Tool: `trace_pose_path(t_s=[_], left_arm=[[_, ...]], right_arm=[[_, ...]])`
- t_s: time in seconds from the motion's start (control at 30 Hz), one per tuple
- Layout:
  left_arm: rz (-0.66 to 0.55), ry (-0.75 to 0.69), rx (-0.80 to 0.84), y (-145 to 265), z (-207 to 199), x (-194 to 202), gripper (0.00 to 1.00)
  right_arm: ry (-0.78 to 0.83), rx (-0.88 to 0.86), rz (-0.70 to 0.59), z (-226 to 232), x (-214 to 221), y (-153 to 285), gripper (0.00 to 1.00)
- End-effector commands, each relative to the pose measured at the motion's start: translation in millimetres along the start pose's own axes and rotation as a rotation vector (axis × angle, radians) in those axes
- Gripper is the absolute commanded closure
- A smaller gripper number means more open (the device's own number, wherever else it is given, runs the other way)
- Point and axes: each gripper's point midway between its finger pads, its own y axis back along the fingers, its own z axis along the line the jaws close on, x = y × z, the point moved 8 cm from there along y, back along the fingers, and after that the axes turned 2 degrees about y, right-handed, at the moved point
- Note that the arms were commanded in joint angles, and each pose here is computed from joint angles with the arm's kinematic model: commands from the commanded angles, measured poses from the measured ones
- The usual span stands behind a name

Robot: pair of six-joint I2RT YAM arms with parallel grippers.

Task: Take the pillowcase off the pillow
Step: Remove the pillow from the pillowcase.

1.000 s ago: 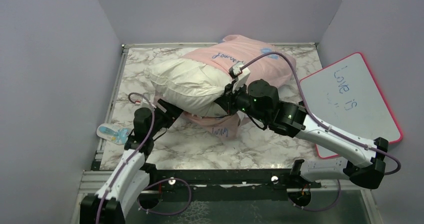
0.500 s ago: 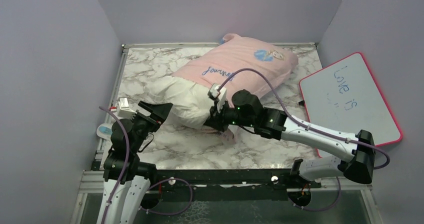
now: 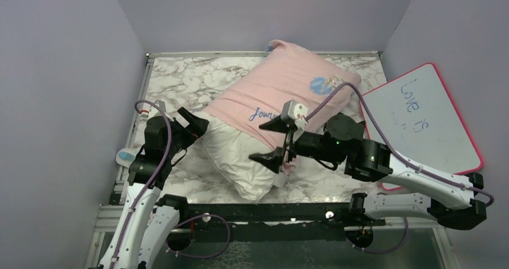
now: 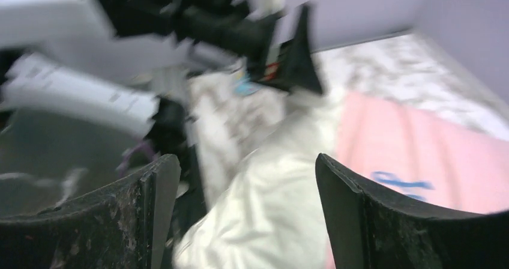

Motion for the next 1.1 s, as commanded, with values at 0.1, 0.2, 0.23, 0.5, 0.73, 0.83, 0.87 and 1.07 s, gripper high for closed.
trace_pose_path(t_s=[0.1,0.2,0.23,0.5,0.73,0.83,0.87,1.07], left_arm=[[-0.140,0.022,-0.315,12.0,25.5,-16.0,0.01],[-0.123,0.043,-0.313,6.8,29.8,-9.7,0.01],[-0.111,0.047,-0.283,2.7,29.2,-6.5,0.01],[0.082,0.096,0.069,-35.5,17.6,28.8,0.01],[0.116,0.062,0.071,-43.1,27.9,39.3,0.40],[0.060,0.041,0.034,-40.8,35.3,37.5,0.67],[0.051,0.045,0.031,-40.3,36.5,37.7,0.79],[0.106,0.062,-0.001,-38.5,42.9,46.6,1.00]], right_arm=[[-0.011,0.512,0.137,-98.1,-4.9,-26.9,0.08],[-0.034,0.467,0.181,-113.5,-0.8,-50.7,0.08],[-0.024,0.451,0.205,-117.4,0.5,-60.3,0.08],[0.001,0.570,0.448,-171.1,32.7,-121.6,0.08],[-0.004,0.624,0.480,-213.4,42.5,-145.3,0.06],[-0.031,0.558,0.484,-220.6,49.0,-156.8,0.07],[-0.038,0.522,0.502,-219.2,54.3,-160.8,0.09],[-0.051,0.591,0.601,-229.9,87.4,-160.7,0.36]])
